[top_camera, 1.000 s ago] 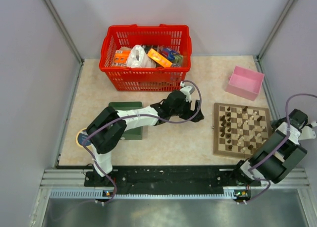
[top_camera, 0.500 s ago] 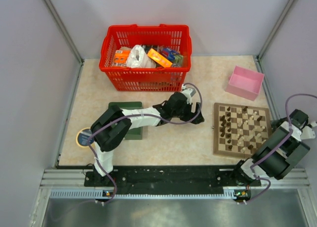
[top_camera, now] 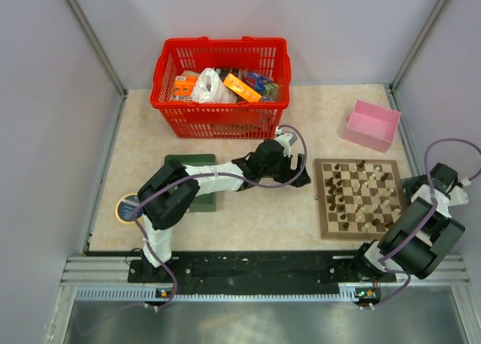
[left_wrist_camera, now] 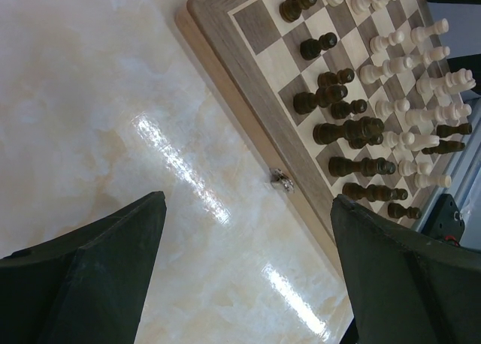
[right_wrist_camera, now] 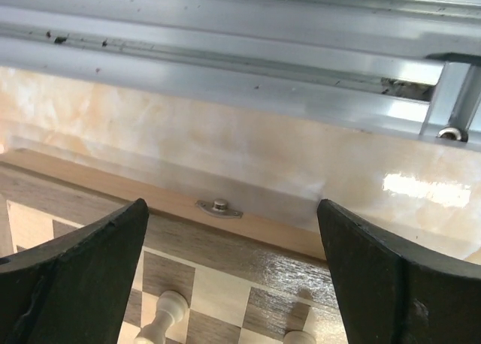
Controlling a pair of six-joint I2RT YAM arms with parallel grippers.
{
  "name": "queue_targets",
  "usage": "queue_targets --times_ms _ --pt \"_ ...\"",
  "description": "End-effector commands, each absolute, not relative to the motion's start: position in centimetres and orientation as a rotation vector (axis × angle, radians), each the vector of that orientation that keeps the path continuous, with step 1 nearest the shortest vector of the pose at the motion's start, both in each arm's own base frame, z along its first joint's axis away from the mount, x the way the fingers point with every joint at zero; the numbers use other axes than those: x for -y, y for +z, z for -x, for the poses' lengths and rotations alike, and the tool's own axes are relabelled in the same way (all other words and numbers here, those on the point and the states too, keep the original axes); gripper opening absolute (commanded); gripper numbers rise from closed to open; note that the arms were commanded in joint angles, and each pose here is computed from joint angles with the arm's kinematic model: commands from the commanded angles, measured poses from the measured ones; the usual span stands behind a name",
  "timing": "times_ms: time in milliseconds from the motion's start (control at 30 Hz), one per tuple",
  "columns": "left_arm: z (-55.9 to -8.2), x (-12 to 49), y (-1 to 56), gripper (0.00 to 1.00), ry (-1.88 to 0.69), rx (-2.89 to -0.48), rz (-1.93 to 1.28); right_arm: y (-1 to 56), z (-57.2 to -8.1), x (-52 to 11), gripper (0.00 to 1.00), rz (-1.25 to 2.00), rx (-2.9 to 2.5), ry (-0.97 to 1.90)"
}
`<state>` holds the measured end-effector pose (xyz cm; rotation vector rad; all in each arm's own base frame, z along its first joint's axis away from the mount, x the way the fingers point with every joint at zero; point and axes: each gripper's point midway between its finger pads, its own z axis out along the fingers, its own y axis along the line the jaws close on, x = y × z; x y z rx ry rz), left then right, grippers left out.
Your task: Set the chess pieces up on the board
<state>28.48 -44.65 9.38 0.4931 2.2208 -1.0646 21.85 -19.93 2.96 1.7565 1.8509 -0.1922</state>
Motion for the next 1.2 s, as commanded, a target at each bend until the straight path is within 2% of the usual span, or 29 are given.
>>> queue_targets --times_ms 0,133,333,500,833,1167 --pt "-29.0 45.2 11.2 0.96 -1.102 -2.153 -0.474 2.4 -21.8 15.7 0.94 -1.731 -1.941 -0.064" --pt "-28.2 44.8 10.8 0.96 -1.147 -2.163 -0.435 2.9 -21.1 14.9 0.94 -1.728 -1.917 -0.065" --pt "-26.8 45.2 10.2 0.91 -1.267 -2.178 -0.384 4.8 -21.0 14.4 0.95 -1.657 -1.879 -0.038" --pt "-27.0 44.8 10.3 0.90 -1.245 -2.168 -0.367 5.3 -21.7 13.2 0.95 -1.609 -1.915 0.053" --pt "-27.2 43.8 10.4 0.90 -1.182 -2.167 -0.384 4.8 -21.4 15.9 0.98 -1.682 -1.899 -0.092" --pt "-27.5 44.1 10.7 0.90 -1.169 -2.154 -0.409 3.3 -21.4 17.1 0.98 -1.769 -1.843 -0.078"
